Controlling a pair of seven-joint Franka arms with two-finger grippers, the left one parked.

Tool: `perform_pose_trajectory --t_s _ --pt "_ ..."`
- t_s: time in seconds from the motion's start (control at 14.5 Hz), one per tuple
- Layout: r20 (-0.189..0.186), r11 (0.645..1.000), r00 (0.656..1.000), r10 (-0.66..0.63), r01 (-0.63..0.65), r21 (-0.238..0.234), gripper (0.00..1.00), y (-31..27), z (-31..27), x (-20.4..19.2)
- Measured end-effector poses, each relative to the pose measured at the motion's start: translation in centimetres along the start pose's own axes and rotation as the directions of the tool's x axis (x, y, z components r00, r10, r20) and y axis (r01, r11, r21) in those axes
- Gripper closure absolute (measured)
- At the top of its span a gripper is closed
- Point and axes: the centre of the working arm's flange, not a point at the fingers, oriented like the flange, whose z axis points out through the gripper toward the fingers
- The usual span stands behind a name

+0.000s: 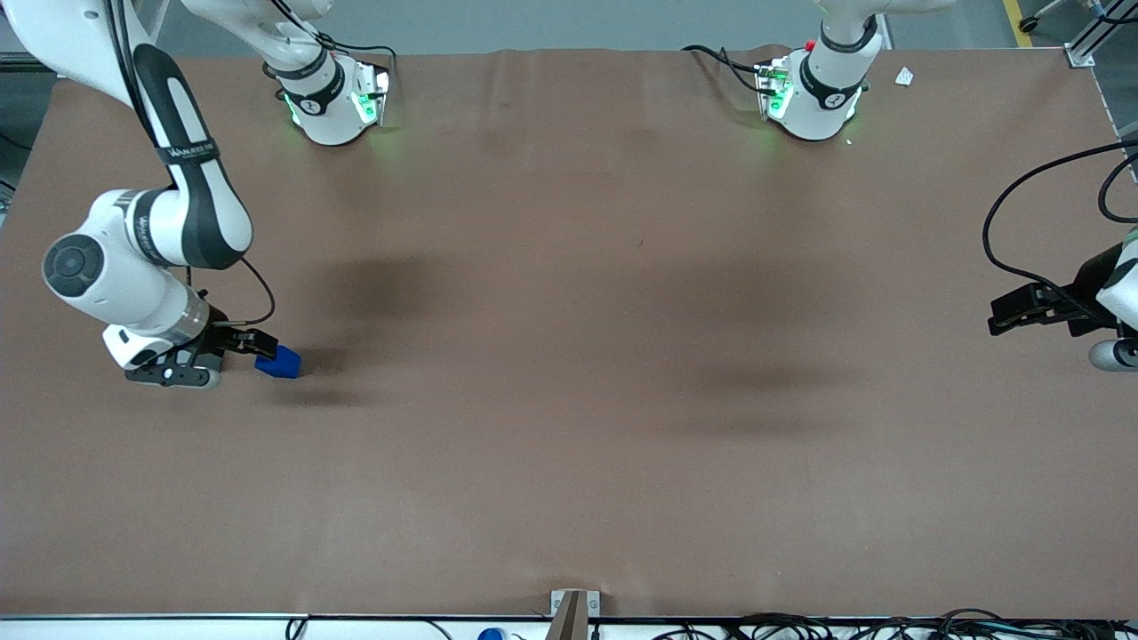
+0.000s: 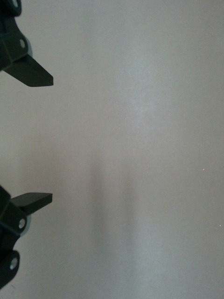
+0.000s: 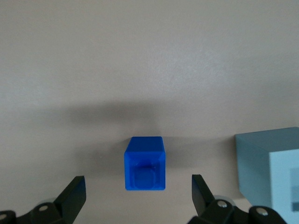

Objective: Insert blue part into gray base with right arm
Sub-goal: 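Close the right gripper on the blue block and lift it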

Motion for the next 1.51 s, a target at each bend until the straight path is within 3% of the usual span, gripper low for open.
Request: perform_pose_trajectory --t_s 0.83,0.96,1.1,1.17,1.38,1.51 --pt "-0.005 1.0 1.0 -0.002 0.002 -0.004 0.05 0.1 5.1 -0.5" --pt "-0.006 1.0 1.0 -0.002 0.002 -0.004 0.11 0.1 5.2 -0.6" --pt "-0.006 1.0 1.0 -0.003 0.003 -0.004 0.24 0.1 5.2 -0.6" --pt "-0.006 1.0 1.0 -0.003 0.003 -0.004 0.24 0.1 5.2 -0.6" --pt "-0.006 1.0 1.0 -0.003 0.003 -0.004 0.5 0.1 5.1 -0.6" --pt "-0.003 1.0 1.0 -0.003 0.003 -0.004 0.49 0.1 5.1 -0.6"
